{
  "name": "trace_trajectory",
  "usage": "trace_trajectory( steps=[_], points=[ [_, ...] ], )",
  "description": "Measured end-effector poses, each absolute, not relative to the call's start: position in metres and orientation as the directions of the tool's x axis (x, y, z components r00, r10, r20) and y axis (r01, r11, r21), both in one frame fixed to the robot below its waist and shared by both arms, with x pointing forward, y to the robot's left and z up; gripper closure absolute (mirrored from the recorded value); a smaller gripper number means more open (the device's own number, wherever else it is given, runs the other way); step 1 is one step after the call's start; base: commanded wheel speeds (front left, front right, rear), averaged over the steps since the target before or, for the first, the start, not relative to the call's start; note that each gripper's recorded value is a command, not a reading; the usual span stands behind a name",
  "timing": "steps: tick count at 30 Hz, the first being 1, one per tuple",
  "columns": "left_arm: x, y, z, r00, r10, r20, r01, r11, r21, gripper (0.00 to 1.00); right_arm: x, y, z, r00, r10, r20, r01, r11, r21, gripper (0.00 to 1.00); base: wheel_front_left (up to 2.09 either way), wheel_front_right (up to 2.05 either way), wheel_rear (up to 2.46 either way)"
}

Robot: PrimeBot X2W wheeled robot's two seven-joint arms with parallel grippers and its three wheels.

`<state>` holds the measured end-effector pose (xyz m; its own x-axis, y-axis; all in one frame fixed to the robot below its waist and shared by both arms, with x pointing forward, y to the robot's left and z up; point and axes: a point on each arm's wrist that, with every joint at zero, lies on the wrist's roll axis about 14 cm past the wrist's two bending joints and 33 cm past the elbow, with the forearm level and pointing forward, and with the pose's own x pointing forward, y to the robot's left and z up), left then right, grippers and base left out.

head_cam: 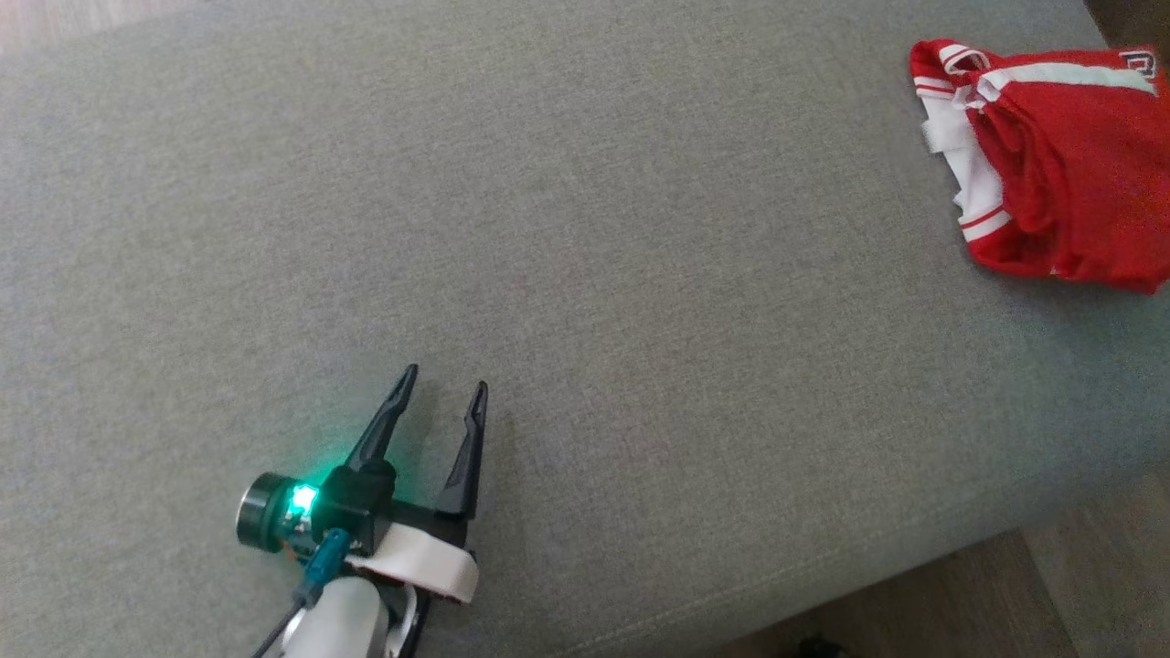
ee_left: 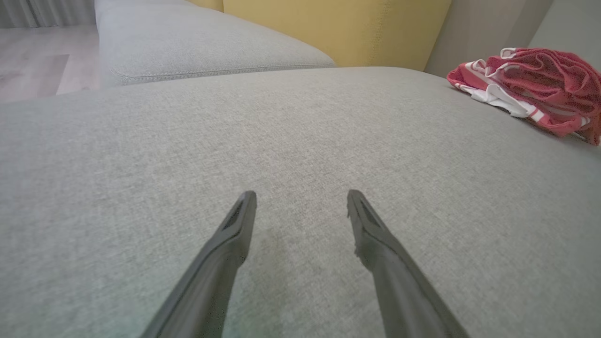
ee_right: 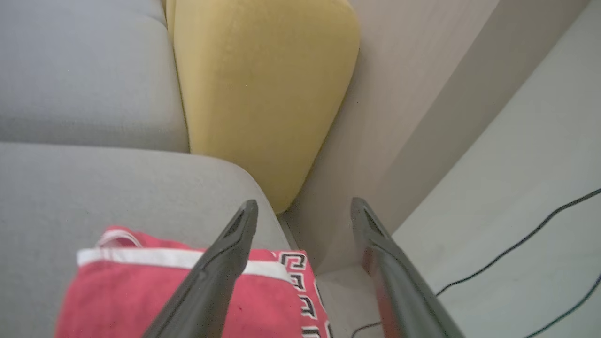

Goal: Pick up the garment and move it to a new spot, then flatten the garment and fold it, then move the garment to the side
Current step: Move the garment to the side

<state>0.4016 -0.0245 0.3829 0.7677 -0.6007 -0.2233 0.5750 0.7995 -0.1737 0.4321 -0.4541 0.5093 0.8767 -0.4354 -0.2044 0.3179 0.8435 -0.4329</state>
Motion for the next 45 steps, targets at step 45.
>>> trace_trajectory(
  steps=[45],
  points=[
    [0.352, 0.17, 0.447, 0.993, 0.015, -0.116, -0.017, 1.0, -0.016, 0.0, 0.41, -0.142, 0.458, 0.983, 0.153, -0.098, -0.137, 0.978, 0.159, 0.0, 0.0, 0.0, 0.0]
  ],
)
